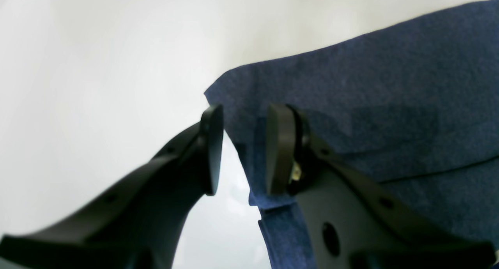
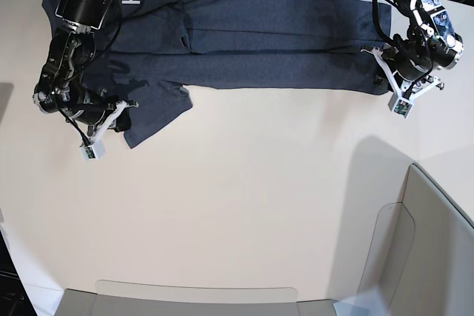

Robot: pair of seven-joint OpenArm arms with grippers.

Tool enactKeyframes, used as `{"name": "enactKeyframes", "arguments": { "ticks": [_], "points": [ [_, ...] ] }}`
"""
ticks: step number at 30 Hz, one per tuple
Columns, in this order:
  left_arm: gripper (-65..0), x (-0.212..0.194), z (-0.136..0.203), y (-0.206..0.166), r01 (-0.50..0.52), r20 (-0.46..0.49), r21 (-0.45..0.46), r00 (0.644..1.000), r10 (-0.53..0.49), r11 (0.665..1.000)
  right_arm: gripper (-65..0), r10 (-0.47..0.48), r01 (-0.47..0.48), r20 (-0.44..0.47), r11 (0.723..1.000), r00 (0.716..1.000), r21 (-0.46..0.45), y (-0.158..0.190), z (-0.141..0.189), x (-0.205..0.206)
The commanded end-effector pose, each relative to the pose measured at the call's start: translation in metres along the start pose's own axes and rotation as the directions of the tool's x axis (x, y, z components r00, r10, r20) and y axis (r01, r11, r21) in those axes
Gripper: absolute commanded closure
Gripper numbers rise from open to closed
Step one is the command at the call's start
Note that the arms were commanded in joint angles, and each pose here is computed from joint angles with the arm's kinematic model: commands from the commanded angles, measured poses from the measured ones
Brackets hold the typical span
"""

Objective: Layout the t-shirt on the table in an organized manner, then fold the t-shirt properly
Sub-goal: 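Grasp the protruding sleeve flap with the right gripper and fold it onto the strip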

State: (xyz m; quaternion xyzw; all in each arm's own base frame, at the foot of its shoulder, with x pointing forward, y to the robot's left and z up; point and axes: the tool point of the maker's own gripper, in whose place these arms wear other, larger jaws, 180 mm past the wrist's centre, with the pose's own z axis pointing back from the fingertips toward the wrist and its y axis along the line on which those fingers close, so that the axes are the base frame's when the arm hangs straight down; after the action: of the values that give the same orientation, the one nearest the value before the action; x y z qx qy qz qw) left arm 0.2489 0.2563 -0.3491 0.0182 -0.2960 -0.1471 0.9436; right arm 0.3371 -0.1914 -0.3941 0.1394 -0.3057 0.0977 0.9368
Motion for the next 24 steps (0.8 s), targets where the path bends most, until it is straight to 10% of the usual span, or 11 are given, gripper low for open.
{"name": "enactKeyframes", "arguments": {
  "ticks": [1, 9, 24],
  "points": [
    [-18.5, 0.011, 0.004, 0.004, 0.010, 0.037, 0.013, 0.999, -0.010, 1.000, 0.0, 0.042, -0.043, -0.027, 0.998, 0.999, -0.037, -0.004, 0.010, 0.000],
    [-18.5, 0.012, 0.004, 0.004, 0.010, 0.043, 0.013, 0.999, -0.010, 1.000, 0.0, 0.326, -0.313, 0.071, 0.937, 0.943, -0.154, 0.045, 0.083, 0.006],
    [-18.5, 0.021, 0.004, 0.006, 0.009, 0.064, 0.018, 0.998, -0.010, 1.000, 0.0, 0.360, -0.359, -0.090, 0.933, 0.928, 0.033, 0.101, 0.080, -0.086]
  ]
}}
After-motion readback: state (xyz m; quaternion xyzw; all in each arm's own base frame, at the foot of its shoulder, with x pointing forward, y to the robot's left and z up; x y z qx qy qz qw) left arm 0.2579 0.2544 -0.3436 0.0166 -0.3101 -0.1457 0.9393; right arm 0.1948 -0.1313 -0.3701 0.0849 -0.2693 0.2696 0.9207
